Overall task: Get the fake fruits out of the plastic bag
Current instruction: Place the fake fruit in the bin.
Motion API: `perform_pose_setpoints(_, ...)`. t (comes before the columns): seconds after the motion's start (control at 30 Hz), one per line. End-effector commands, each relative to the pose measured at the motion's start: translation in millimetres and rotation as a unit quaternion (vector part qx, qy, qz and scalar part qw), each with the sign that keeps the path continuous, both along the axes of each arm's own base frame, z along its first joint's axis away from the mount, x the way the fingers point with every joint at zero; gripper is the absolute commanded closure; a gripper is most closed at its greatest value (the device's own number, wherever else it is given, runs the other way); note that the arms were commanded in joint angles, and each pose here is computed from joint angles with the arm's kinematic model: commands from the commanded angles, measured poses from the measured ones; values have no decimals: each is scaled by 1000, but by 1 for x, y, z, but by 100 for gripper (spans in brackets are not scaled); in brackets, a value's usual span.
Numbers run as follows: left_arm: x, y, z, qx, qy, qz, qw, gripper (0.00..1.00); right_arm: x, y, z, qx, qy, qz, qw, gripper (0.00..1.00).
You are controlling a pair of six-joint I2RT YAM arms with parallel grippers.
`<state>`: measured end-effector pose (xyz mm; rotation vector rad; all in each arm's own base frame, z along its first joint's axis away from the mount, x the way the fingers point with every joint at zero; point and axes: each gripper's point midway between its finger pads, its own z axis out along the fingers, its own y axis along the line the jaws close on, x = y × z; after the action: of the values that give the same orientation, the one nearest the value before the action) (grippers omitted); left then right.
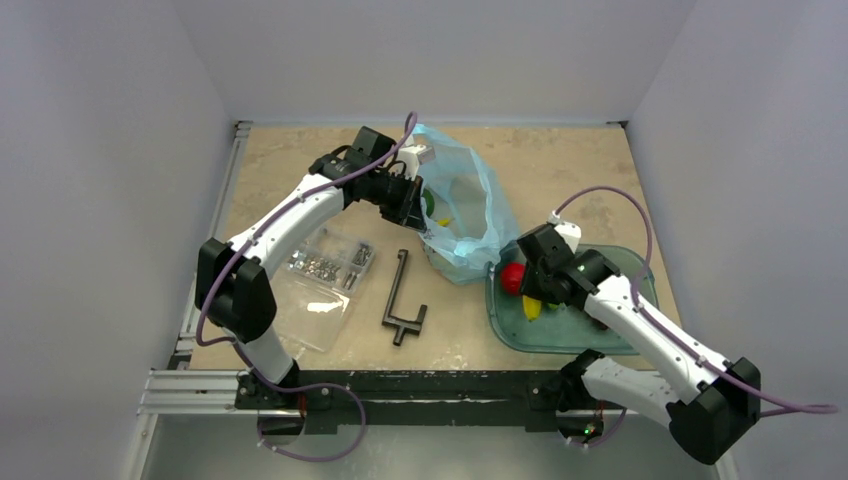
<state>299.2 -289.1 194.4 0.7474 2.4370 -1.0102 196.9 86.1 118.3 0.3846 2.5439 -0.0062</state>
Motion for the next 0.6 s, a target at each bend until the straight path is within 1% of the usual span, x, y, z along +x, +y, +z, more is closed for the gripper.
perform_pose_setpoints(0.0,4,-3,18,-16,-21,-4,1000,100,-8,3,-11,51,6,-83,995,97)
perform_pose_setpoints(0.13,4,-3,18,-15,-21,-4,1000,100,-13,2,-28,73,24,-173,982,97)
perform_pose_setpoints(0.27,4,-3,18,-14,-23,-4,1000,100,-12,0,-32,89,16,-230,969,94)
perform_pose_setpoints(0.37,3,-3,19,-15,-24,-4,1000,100,-10,5,-38,118,8,-247,962,91)
perform_pose_setpoints(0.43,3,-2,20,-15,-24,-3,1000,100,-12,5,-39,125,9,-258,958,90)
perform_pose_setpoints(0.5,4,-2,20,-15,-25,-3,1000,100,-10,-4,-34,105,-5,-264,959,88)
perform_pose_setpoints(0.57,4,-2,20,-16,-24,-3,1000,100,-9,-9,-26,92,-15,-254,963,85)
